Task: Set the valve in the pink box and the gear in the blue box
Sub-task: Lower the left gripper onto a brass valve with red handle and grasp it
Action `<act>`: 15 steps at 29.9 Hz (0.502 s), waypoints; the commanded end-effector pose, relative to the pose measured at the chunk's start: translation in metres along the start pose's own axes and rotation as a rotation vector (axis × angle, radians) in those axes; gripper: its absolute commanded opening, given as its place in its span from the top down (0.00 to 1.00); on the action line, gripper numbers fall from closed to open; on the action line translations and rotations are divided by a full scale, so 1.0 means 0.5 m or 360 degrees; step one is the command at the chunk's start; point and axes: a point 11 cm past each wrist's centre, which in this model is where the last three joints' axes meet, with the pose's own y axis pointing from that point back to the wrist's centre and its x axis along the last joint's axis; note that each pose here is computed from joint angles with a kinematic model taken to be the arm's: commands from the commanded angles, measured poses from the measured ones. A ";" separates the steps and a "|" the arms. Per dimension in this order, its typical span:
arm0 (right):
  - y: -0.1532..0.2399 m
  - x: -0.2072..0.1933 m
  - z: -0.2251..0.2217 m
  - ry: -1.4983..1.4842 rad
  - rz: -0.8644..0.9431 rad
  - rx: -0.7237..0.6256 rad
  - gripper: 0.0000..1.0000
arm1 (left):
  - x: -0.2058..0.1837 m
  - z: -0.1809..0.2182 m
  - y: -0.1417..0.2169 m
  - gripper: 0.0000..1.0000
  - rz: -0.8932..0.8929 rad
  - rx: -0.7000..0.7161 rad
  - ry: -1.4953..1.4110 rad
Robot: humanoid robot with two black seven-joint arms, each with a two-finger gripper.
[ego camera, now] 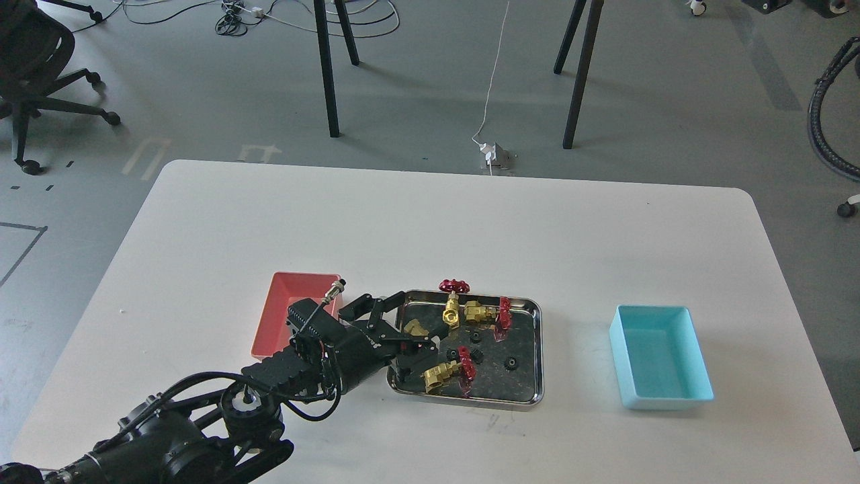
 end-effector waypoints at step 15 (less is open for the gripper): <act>0.000 0.003 0.000 0.0000 0.0008 0.0000 0.01 | -0.044 0.011 -0.003 0.26 -0.0071 0.0012 0.0057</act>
